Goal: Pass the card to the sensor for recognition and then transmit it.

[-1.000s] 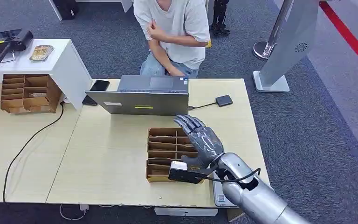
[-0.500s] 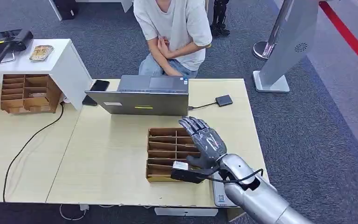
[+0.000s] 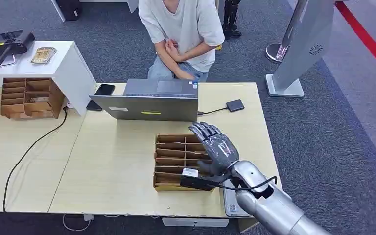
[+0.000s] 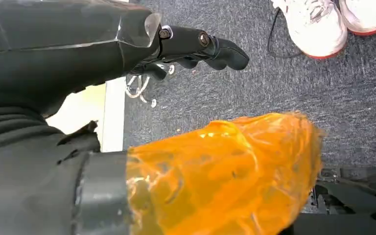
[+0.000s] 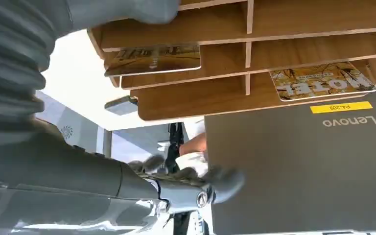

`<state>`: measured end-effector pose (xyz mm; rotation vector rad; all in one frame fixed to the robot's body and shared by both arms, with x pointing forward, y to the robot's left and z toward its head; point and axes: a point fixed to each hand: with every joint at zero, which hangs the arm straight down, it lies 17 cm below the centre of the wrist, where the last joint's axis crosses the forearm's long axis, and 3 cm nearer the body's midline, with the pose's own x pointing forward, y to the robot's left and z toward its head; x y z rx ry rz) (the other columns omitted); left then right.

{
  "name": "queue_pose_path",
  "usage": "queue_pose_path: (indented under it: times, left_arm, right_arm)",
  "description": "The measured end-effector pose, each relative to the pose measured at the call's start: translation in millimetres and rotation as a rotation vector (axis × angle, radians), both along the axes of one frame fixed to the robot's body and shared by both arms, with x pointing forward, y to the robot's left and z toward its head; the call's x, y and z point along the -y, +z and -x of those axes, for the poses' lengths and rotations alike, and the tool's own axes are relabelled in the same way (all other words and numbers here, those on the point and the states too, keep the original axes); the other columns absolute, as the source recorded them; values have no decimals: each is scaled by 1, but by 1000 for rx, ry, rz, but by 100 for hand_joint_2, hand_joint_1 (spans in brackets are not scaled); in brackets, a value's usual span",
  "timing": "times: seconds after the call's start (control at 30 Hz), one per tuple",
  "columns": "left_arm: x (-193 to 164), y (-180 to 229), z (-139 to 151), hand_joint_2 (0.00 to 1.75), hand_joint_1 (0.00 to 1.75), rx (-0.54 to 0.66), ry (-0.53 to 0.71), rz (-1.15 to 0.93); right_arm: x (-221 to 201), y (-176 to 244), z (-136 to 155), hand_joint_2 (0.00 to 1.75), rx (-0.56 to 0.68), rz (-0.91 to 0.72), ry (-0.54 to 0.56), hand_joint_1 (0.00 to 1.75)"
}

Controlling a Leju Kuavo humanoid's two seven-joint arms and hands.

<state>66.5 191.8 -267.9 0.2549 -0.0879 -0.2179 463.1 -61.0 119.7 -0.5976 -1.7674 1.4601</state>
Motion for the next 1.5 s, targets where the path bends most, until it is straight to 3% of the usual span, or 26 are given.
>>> queue_pose_path:
  times: [0.03,0.07,0.13,0.17,0.2,0.37,0.4,0.53,1.0,1.03,1.1,1.17,1.23,1.27,1.3,1.5]
  left_arm:
    - [0,0,0,0,0,0,0,0]
    - [0,0,0,0,0,0,1,0]
    - [0,0,0,0,0,0,1,0]
    - [0,0,0,0,0,0,1,0]
    - [0,0,0,0,0,0,1,0]
    - [0,0,0,0,0,0,1,0]
    - [0,0,0,0,0,0,1,0]
    - [0,0,0,0,0,0,1,1]
    - [0,0,0,0,0,-1,4,1]
    - [0,0,0,0,0,-1,4,1]
    - [0,0,0,0,0,-1,4,1]
    - [0,0,0,0,0,-1,4,1]
    - [0,0,0,0,0,-1,4,1]
    - [0,0,0,0,0,-1,4,1]
    - [0,0,0,0,0,-1,4,1]
    - [0,0,0,0,0,-2,7,1]
  right_arm:
    - [0,0,0,175,0,0,0,58]
    - [0,0,0,175,0,1,0,79]
    - [1,0,-1,175,0,2,-1,91]
    - [1,-1,-1,175,-1,2,-2,122]
    - [1,0,-1,175,0,3,-1,129]
    - [1,0,-1,175,0,3,-1,127]
    - [1,0,-1,175,1,3,-1,115]
    - [1,0,-2,175,1,3,-2,103]
    - [1,1,-2,175,2,4,-2,99]
    - [1,1,-2,175,2,4,-1,108]
    - [1,1,-2,175,2,4,-2,106]
    - [1,1,-2,175,2,4,-2,131]
    - [1,1,-2,175,1,5,-2,143]
    - [1,0,-2,175,1,5,-2,164]
    - [1,0,-2,175,0,6,-2,175]
    - [1,1,-3,175,3,5,-2,175]
